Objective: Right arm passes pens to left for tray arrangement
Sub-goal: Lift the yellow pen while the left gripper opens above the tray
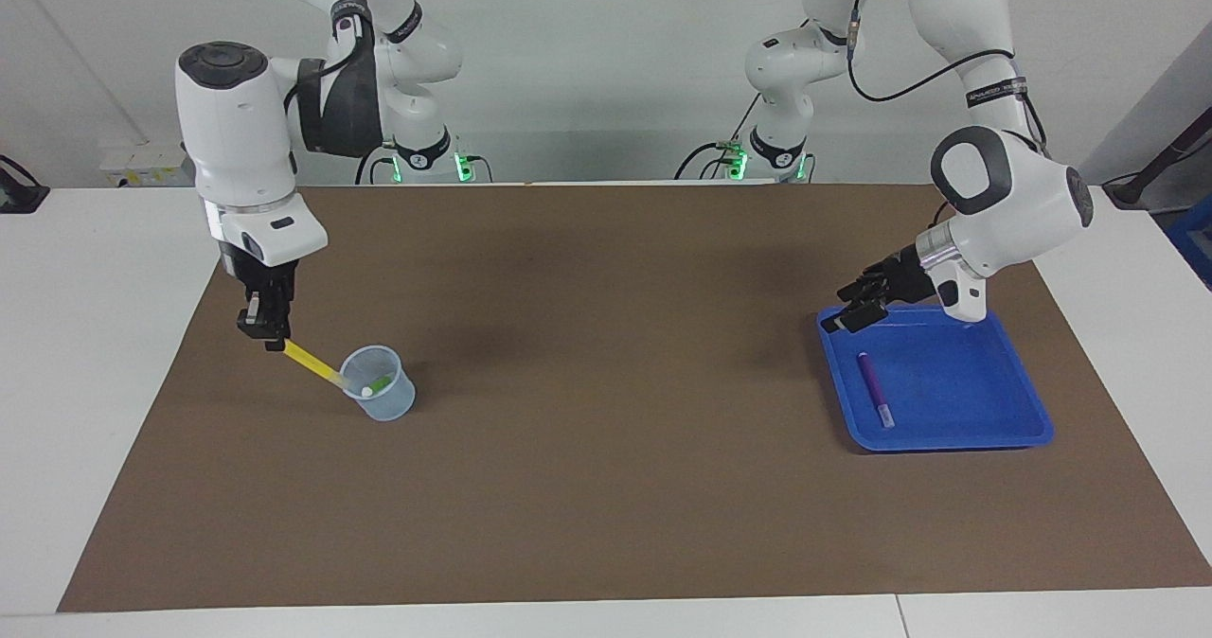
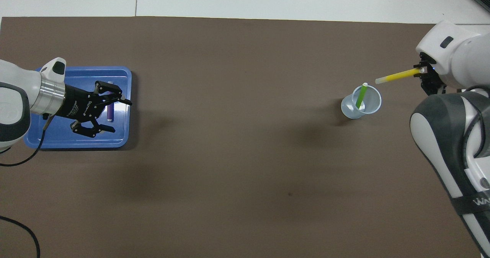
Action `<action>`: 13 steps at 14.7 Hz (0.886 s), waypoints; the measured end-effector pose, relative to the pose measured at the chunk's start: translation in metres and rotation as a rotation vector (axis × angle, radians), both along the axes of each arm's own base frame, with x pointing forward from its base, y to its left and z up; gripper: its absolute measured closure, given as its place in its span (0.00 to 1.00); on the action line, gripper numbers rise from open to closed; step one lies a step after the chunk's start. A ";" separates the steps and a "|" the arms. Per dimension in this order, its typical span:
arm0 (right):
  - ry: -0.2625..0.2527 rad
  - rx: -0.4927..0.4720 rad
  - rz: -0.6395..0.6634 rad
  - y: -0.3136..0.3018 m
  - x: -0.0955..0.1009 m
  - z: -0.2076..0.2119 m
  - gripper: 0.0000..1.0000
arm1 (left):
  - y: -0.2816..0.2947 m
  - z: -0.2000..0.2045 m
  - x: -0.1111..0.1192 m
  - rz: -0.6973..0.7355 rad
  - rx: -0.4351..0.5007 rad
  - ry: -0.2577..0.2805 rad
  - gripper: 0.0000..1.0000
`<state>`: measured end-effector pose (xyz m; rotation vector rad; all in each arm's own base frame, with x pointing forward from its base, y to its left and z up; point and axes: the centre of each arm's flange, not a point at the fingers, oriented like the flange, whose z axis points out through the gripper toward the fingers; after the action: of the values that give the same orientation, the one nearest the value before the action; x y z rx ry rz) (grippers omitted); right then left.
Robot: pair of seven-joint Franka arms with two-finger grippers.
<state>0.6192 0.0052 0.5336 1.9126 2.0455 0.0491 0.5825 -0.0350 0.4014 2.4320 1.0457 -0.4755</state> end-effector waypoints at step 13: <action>-0.062 0.136 -0.314 0.158 -0.031 0.031 0.81 | -0.071 0.028 -0.006 0.153 -0.133 0.101 0.03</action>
<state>0.5886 0.1632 0.5643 2.2639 1.7196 0.1724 0.5763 -0.1060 0.4291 2.2126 1.1927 -0.6011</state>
